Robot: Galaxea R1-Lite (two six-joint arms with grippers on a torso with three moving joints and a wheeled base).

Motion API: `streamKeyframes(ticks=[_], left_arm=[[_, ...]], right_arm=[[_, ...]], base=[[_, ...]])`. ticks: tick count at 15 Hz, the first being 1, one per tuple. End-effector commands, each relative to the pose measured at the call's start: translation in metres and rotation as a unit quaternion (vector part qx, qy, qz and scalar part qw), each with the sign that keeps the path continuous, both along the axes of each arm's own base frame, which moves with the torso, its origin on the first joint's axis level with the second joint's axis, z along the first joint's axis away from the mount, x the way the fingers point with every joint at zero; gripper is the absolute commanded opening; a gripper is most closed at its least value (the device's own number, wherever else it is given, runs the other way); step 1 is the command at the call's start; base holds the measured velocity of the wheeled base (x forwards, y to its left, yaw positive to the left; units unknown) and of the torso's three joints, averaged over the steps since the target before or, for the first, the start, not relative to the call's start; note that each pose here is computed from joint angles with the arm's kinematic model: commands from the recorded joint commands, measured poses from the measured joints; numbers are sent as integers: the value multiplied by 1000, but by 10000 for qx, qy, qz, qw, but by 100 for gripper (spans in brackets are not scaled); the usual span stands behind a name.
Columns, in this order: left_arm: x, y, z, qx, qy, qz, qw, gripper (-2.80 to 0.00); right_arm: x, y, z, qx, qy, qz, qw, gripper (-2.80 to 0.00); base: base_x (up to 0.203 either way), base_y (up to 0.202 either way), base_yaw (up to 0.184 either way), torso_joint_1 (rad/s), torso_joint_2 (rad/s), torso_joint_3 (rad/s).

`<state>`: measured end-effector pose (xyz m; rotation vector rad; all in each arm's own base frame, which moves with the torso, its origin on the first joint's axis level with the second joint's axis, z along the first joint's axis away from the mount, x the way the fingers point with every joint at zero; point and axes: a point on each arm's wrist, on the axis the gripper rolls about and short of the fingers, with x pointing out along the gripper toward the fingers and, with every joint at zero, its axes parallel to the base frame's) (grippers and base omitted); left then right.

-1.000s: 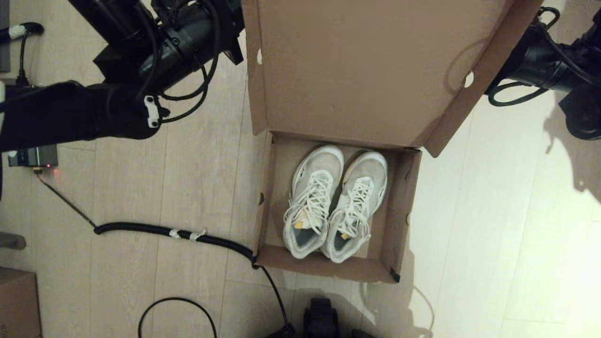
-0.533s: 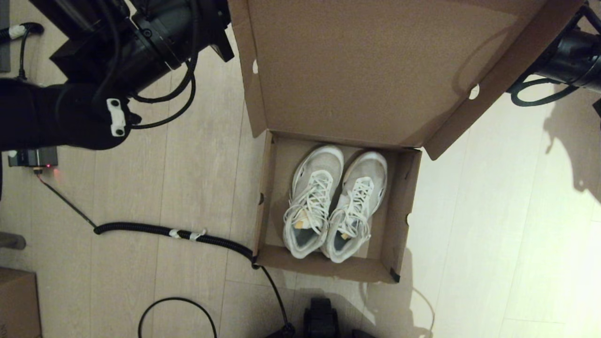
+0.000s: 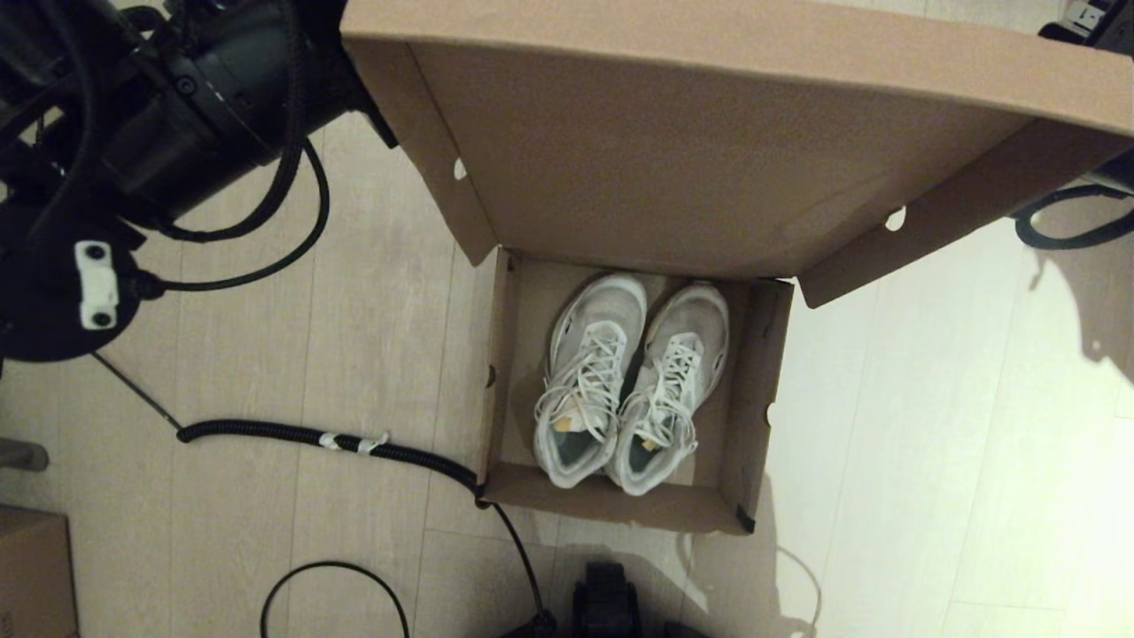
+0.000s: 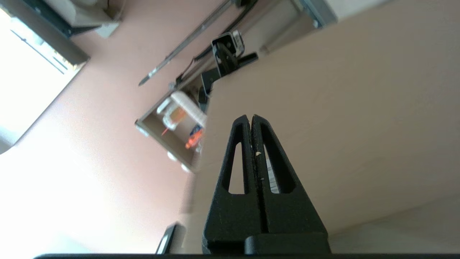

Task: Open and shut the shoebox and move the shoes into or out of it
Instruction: Close the shoe box

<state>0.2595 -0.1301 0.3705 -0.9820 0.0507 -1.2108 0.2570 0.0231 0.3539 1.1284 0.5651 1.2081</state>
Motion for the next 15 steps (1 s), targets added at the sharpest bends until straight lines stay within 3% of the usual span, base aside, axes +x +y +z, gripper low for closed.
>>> streamKeyframes(ticks=[1,9,12,15], left_arm=[[-25,9,4,-45,-67,-73,9999,-280],[-91,26,-25,135,216,-422,9988,-280],[-112,36,-42,311,308,-581,9973,-280],[-117,39,-41,288,250,-574,9976,-280]], right_arm=[[-27,2,2,-16,-61,99,9999,-280],[-95,1,-22,-84,98,222,9997,-280],[-106,1,-36,-88,278,235,9993,-280],[-110,4,-51,-125,494,381,9980,-280]], base=[[0,0,0,0,0,0],[0,0,0,0,0,0],[0,0,0,0,0,0],[0,0,0,0,0,0]])
